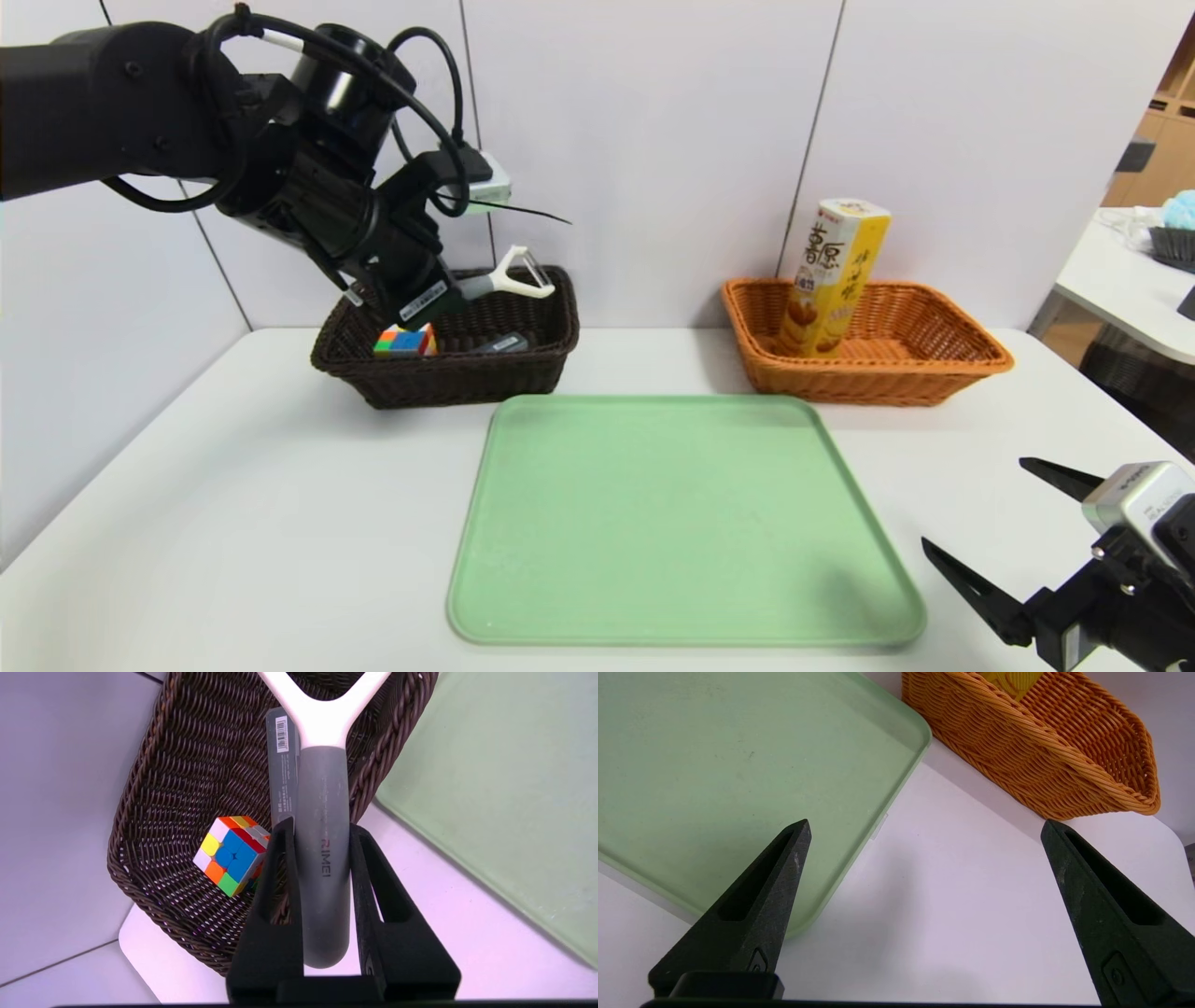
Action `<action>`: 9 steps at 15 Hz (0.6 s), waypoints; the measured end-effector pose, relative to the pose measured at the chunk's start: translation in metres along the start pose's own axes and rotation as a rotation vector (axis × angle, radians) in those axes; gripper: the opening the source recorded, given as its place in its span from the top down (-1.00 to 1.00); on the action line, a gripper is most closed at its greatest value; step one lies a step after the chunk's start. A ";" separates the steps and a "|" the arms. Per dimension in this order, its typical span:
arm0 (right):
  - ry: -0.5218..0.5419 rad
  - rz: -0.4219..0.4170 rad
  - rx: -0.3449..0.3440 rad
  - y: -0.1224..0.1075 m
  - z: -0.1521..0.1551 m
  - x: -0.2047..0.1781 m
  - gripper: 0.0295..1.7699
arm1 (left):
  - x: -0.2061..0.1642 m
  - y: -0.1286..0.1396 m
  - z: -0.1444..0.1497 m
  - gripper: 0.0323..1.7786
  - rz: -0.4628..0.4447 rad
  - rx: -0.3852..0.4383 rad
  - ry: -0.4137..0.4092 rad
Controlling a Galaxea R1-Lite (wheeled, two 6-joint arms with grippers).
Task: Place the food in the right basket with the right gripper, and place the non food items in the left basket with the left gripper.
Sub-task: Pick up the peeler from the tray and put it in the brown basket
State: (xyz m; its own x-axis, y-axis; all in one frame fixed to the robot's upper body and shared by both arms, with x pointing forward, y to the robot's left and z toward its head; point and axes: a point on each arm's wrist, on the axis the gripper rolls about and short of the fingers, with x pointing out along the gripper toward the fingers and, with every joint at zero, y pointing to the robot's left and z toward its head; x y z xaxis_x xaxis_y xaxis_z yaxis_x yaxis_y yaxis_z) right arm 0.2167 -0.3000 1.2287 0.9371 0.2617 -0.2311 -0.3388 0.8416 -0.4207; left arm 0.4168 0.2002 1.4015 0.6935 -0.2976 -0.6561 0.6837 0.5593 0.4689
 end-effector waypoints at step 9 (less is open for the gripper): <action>0.003 -0.003 0.000 0.001 -0.002 -0.002 -0.92 | 0.034 0.027 -0.013 0.65 -0.013 0.202 -0.074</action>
State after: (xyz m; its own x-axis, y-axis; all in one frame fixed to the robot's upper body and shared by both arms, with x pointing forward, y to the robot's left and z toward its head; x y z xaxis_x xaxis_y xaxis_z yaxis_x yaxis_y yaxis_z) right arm 0.2147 -0.3008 1.2275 0.9377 0.2578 -0.2329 -0.3362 0.8424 -0.4211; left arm 0.4560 0.2148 1.3842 0.6943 -0.3636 -0.6211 0.7189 0.3906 0.5750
